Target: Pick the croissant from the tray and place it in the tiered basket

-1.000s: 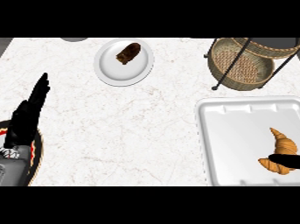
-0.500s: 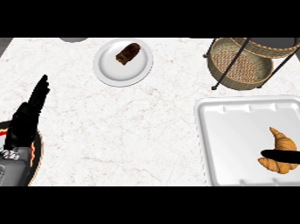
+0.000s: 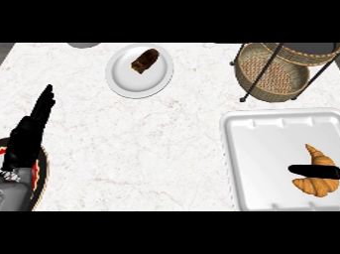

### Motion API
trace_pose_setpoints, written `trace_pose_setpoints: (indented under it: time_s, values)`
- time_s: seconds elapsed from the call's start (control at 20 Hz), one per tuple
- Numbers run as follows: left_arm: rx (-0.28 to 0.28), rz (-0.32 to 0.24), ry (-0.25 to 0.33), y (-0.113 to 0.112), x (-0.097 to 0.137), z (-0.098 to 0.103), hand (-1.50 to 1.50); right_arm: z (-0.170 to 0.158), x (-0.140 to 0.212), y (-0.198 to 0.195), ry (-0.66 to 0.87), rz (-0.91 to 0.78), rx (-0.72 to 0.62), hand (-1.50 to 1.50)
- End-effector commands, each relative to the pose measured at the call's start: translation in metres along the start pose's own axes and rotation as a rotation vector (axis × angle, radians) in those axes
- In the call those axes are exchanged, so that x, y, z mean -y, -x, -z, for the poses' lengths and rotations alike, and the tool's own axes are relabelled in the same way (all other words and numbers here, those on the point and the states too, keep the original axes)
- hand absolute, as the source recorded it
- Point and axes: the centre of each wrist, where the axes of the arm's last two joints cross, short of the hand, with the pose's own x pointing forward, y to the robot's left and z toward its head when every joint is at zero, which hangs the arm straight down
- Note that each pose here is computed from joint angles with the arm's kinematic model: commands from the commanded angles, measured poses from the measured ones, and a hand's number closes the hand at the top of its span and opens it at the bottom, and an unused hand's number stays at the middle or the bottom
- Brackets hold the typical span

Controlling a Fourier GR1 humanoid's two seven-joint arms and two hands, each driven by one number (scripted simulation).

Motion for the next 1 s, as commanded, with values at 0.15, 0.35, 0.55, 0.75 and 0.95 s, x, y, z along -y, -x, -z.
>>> trace_pose_setpoints:
  time_s: [0.15,0.35,0.55,0.75,0.95]
  values:
    - [-0.016,-0.009,0.02,0.008,0.023,-0.004,0.0,0.002,-0.024,-0.003,-0.061,0.007,-0.18,-1.5]
    - [-0.002,-0.005,-0.008,0.012,0.0,0.006,0.0,0.001,-0.035,-0.009,-0.187,-0.088,-0.115,1.5]
    - [-0.005,-0.014,0.015,-0.008,-0.009,0.005,0.0,0.01,-0.026,-0.015,-0.076,-0.237,-0.064,1.5]
    - [-0.009,-0.006,-0.013,-0.01,0.011,0.024,0.0,-0.005,-0.027,-0.014,-0.11,-0.075,-0.053,1.5]
    - [-0.012,-0.01,-0.007,0.016,-0.001,0.004,0.0,-0.014,-0.014,-0.019,-0.084,0.024,-0.042,1.5]
